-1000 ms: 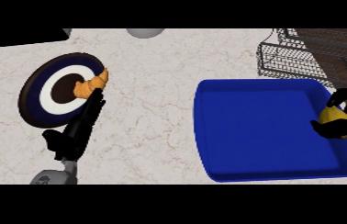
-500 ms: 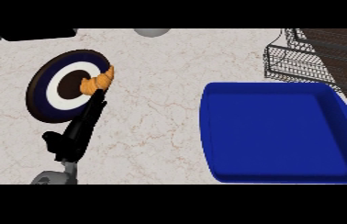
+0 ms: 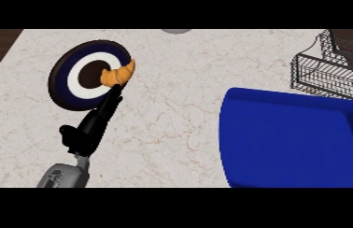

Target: Pick the lemon from the tray and place it in the tiered basket

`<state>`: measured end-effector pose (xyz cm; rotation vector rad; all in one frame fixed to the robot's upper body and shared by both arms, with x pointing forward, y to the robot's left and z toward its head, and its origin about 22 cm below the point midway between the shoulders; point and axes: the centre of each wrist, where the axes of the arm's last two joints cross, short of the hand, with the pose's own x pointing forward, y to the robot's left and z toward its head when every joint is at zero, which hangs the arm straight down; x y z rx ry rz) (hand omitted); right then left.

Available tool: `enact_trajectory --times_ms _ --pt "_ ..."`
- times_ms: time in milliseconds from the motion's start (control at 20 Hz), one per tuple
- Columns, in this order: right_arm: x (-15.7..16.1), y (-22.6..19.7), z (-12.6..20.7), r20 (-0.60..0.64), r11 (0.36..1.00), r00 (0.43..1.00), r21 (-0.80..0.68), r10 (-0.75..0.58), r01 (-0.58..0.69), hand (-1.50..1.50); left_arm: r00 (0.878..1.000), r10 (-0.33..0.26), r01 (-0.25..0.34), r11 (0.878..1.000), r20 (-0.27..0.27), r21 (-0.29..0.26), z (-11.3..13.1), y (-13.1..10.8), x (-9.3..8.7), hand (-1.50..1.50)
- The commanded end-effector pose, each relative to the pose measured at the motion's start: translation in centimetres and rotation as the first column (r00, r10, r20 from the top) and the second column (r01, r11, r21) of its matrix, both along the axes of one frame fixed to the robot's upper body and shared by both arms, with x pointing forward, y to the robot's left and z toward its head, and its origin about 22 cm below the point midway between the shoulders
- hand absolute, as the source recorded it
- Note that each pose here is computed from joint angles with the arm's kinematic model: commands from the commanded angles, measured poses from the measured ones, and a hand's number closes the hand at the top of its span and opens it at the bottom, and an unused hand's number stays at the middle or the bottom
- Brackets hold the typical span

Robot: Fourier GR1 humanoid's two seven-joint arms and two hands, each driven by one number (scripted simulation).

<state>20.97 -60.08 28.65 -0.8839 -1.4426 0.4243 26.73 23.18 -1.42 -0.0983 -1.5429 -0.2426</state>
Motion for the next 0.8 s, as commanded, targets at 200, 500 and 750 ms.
enact_trajectory --times_ms 200,500,750 --pt "4.0 2.0 3.8 -0.015 0.998 1.000 0.056 0.001 -0.001 1.50 0.999 -0.044 0.043 0.999 -0.009 -0.012 -1.1 -0.7 -0.5 0.00" --pt "10.1 6.6 3.5 -0.062 0.996 0.995 0.041 0.078 -0.075 1.50 0.999 -0.035 0.035 0.999 0.010 0.012 -0.4 -1.2 0.8 0.00" --pt "12.8 8.2 2.7 -0.101 0.994 0.990 0.069 0.095 -0.089 1.50 0.999 -0.035 0.035 0.999 0.015 -0.003 0.0 -0.2 1.1 0.00"
